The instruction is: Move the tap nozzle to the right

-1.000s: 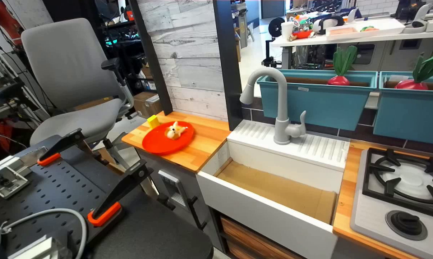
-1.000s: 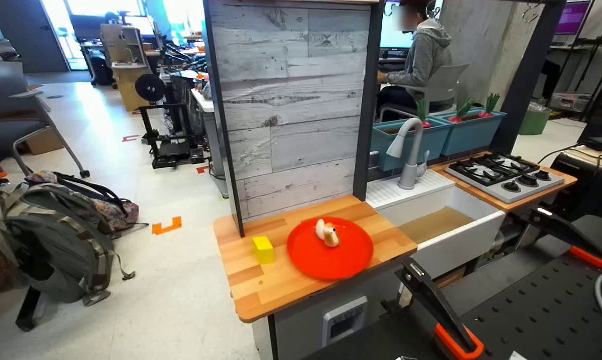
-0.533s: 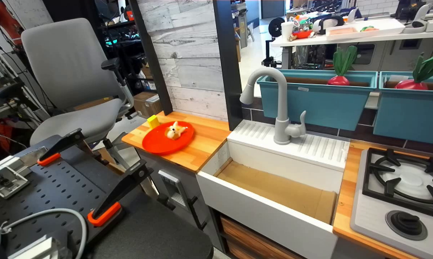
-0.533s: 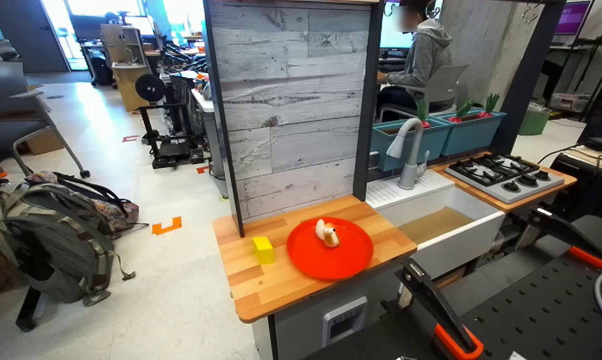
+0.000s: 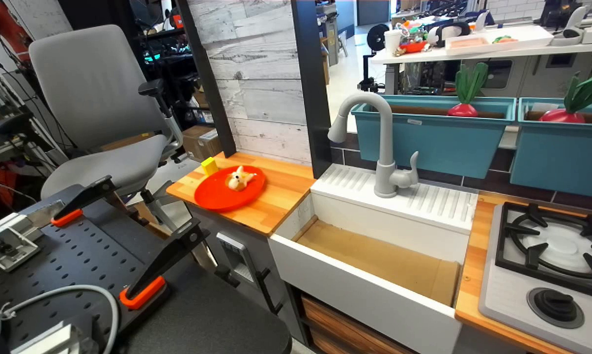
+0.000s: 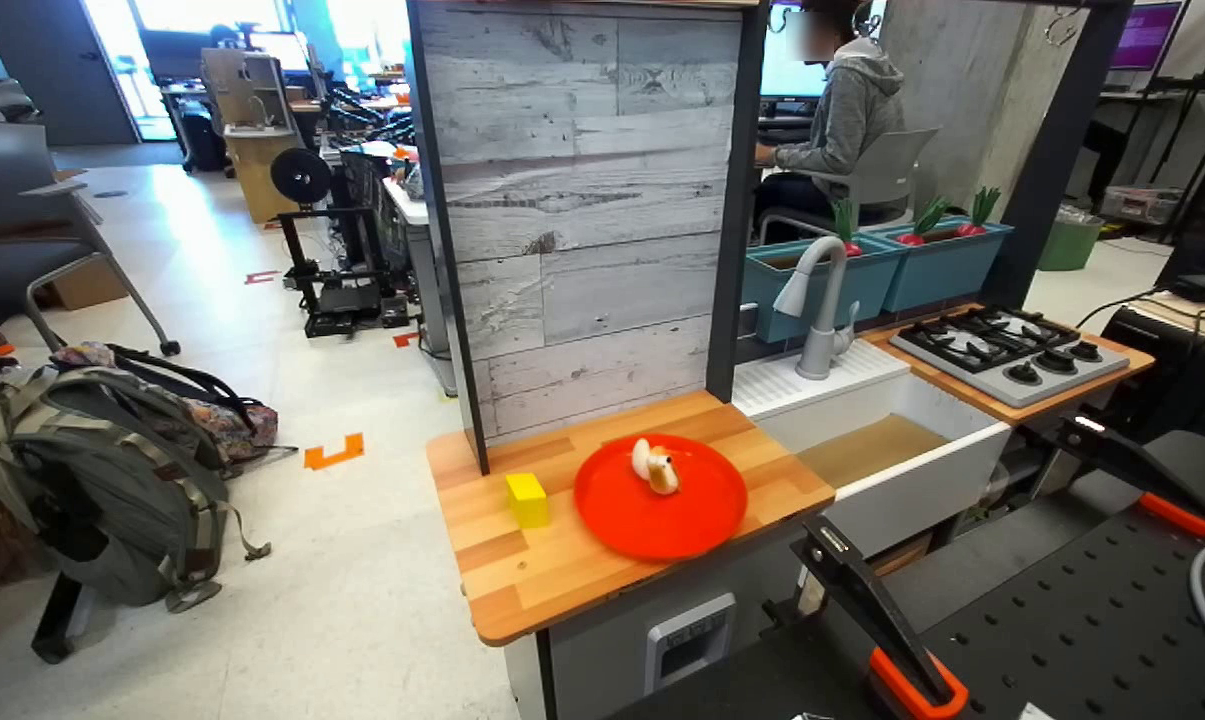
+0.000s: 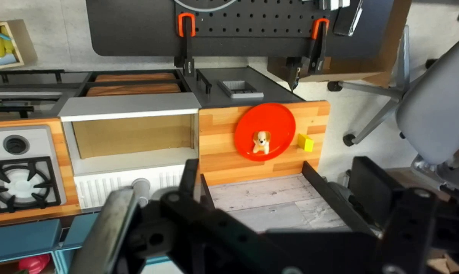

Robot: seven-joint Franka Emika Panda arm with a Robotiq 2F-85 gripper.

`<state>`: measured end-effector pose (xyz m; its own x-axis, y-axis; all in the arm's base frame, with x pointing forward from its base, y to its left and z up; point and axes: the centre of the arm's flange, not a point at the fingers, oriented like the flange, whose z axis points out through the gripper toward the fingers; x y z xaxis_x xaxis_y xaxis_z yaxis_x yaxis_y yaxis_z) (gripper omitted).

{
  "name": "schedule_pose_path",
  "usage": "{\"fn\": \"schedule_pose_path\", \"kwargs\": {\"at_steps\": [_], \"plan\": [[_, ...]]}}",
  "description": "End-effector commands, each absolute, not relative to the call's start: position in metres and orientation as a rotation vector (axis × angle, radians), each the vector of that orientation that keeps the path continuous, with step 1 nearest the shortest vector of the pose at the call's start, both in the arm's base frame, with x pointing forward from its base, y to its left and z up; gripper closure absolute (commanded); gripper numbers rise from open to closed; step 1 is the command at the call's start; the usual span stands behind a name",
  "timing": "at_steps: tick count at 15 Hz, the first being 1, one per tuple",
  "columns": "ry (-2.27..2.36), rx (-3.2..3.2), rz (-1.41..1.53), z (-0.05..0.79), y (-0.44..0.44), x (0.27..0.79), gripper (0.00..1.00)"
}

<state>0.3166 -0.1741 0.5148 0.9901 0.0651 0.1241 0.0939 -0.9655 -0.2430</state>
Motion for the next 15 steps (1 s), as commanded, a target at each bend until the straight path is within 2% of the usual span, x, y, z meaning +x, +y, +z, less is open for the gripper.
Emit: {"fn": "schedule_pose_path", "kwargs": {"at_steps": [1,9,10,12,15], "plan": [[0.016,-2.868,-0.199,0.489,-0.179,0.373,0.00],[0.346,-2.826,-0.238,0.419,-0.181,0.501,0.00],[0.277,-2.828,-0.246,0.424,-0.173,0.458,0.00],[0.303,-2.838,-0.209,0.409,-0.172,0.482,0.00],[0.312,-2.846,-0.202,0.406,-0.175,0.491,0.00]]}}
